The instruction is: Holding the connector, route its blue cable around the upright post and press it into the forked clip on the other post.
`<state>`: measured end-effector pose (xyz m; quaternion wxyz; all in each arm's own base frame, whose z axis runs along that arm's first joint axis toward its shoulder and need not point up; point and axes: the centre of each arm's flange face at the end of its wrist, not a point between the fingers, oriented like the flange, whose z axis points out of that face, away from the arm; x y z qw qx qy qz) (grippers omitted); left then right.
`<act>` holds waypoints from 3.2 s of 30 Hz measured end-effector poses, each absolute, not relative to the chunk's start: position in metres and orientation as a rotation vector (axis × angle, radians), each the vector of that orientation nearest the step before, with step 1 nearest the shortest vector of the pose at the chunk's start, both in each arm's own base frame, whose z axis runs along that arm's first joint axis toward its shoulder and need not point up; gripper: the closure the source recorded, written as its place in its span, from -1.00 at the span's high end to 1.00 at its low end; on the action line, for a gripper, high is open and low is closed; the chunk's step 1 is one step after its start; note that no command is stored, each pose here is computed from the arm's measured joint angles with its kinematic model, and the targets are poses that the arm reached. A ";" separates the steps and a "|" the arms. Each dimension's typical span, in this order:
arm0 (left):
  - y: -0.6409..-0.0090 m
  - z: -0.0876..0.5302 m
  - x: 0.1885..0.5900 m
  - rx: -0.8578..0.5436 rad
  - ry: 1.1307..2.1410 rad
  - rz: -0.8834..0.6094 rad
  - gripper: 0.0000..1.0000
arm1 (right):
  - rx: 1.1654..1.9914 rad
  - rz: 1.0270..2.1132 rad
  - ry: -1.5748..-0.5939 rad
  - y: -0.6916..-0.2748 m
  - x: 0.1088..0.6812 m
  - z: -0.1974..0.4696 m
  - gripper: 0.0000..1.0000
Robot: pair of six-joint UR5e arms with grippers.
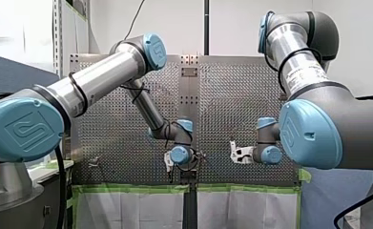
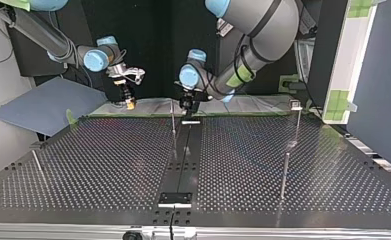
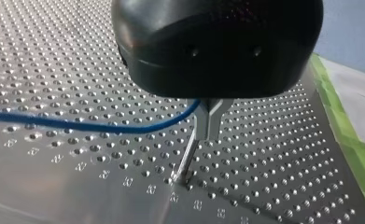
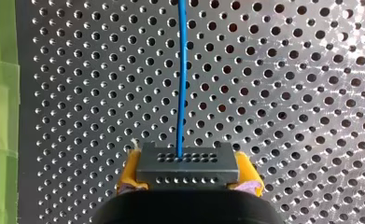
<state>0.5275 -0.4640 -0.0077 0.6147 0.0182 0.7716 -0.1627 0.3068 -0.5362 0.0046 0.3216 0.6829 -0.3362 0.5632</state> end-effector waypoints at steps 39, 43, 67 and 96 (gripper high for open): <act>-0.456 -0.023 0.546 -0.007 1.811 -0.424 -0.98 | 1.770 1.486 -0.893 -0.544 0.303 0.001 -1.00; -0.454 -0.023 0.548 -0.011 1.812 -0.422 -0.98 | 1.779 1.465 -0.911 -0.547 0.300 -0.008 -1.00; -0.455 -0.024 0.535 0.124 1.882 -0.319 0.97 | 1.782 1.452 -0.917 -0.553 0.297 -0.010 -1.00; -0.480 -0.002 0.499 0.303 1.925 -0.206 0.97 | 1.795 1.448 -0.926 -0.552 0.297 -0.011 -1.00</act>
